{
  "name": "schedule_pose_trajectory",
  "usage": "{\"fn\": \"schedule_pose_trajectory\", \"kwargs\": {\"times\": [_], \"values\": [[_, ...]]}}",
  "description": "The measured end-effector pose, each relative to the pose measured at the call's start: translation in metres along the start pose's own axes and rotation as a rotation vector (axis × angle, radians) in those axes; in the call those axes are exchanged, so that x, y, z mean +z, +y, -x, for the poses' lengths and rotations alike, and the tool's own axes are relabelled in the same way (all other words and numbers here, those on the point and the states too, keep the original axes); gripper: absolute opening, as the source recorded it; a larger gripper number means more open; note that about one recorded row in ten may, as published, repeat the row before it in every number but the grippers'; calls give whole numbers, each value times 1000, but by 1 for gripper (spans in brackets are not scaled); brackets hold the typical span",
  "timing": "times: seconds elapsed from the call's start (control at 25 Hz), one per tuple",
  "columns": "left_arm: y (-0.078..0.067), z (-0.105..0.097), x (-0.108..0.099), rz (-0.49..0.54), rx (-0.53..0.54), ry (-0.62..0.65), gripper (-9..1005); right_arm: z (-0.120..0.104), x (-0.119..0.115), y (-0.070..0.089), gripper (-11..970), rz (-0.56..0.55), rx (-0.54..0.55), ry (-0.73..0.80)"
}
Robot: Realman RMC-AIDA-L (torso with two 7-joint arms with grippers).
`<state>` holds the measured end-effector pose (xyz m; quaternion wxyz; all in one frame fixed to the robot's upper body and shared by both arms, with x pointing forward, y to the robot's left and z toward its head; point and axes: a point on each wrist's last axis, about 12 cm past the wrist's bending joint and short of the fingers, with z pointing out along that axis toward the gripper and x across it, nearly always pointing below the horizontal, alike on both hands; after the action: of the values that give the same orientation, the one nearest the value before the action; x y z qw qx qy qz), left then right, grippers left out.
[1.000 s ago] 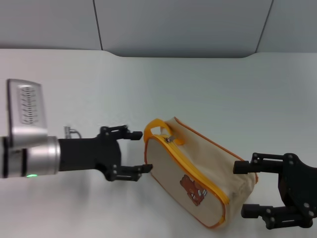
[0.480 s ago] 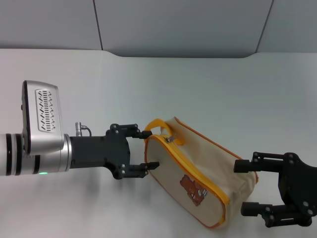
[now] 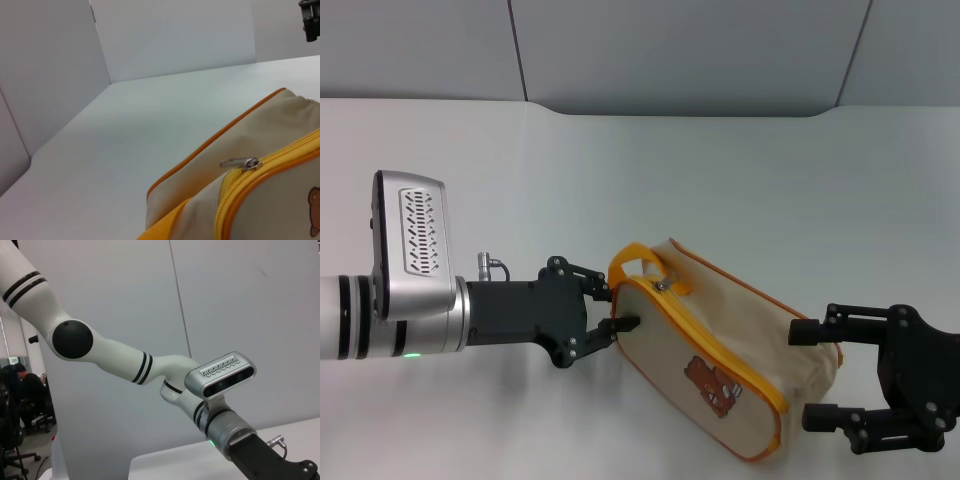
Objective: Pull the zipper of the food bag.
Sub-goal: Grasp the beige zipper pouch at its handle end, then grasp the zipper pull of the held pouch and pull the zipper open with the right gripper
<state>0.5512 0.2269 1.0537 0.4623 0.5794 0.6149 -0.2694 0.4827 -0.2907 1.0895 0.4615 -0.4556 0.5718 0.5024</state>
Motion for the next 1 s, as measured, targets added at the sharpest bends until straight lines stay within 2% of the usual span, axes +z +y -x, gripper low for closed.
{"fn": "schedule_pose_trajectory", "kwargs": {"times": [0.12, 0.4, 0.56, 0.76, 1.0], "values": [[-1, 0, 0, -2, -3, -1, 278, 0, 0, 0, 747, 0, 1, 0], [-3, 2, -4, -4, -19, -46, 174, 2, -3, -1, 747, -43, -9, -43], [-3, 6, -13, 14, -42, -118, 114, 12, 0, -11, 747, -85, 40, -96], [-5, 10, -21, 41, -63, -196, 73, 35, 17, -40, 746, -58, 339, -54], [-10, 10, -28, 84, -71, -267, 59, 51, 36, -60, 746, -25, 669, 78]]}}
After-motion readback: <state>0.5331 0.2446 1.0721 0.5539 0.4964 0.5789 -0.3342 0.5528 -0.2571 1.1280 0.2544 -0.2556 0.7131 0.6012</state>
